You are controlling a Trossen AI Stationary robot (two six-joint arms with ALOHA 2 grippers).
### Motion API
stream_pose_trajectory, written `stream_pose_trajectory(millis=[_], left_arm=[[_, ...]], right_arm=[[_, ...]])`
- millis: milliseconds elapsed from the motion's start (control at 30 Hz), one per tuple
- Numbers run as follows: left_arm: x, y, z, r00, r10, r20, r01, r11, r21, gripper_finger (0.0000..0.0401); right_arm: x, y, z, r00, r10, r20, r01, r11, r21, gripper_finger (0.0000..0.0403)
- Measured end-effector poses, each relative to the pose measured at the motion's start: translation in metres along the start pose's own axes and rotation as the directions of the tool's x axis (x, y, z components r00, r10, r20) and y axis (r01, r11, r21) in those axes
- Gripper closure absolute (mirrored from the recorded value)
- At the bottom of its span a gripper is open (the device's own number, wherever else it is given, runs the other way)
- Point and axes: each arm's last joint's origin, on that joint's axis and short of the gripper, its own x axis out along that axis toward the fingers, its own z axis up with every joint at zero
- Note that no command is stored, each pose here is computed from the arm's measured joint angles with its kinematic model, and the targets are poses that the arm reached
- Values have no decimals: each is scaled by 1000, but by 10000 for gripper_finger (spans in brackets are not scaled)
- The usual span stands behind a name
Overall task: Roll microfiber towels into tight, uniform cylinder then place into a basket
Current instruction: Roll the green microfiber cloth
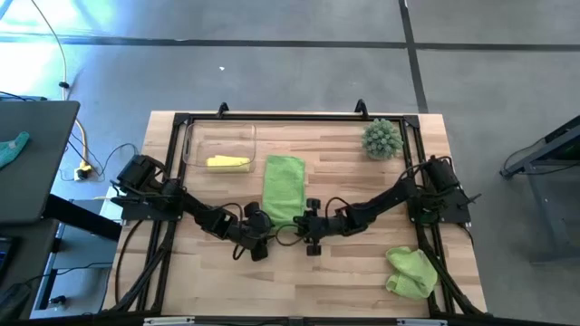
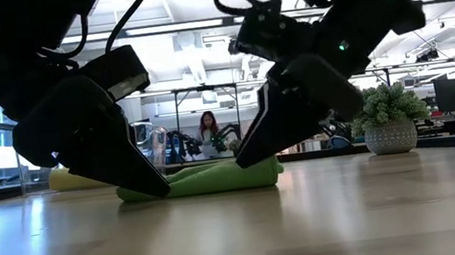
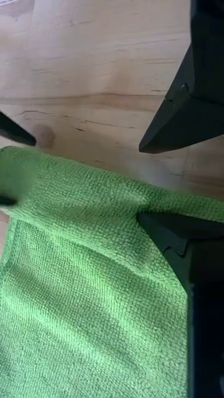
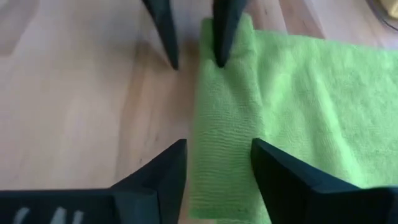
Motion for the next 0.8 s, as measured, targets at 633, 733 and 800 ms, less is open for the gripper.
stream_pose_trajectory(millis=[633,733,800], left_arm=[[0,0,0,1000,-1,5,1,1000,-2,243],[0,0,0,1000,0,3,0,1000,-17,243],[0,0,0,1000,0,3,0,1000,-17,243]], right_arm=[[-4,-15,-15,973,74,-220,-63,996,57,208],[-22,-21,-14,954,69,-292,-57,997,47,208],[-35,-24,-7,956,71,-284,-49,995,85,208]])
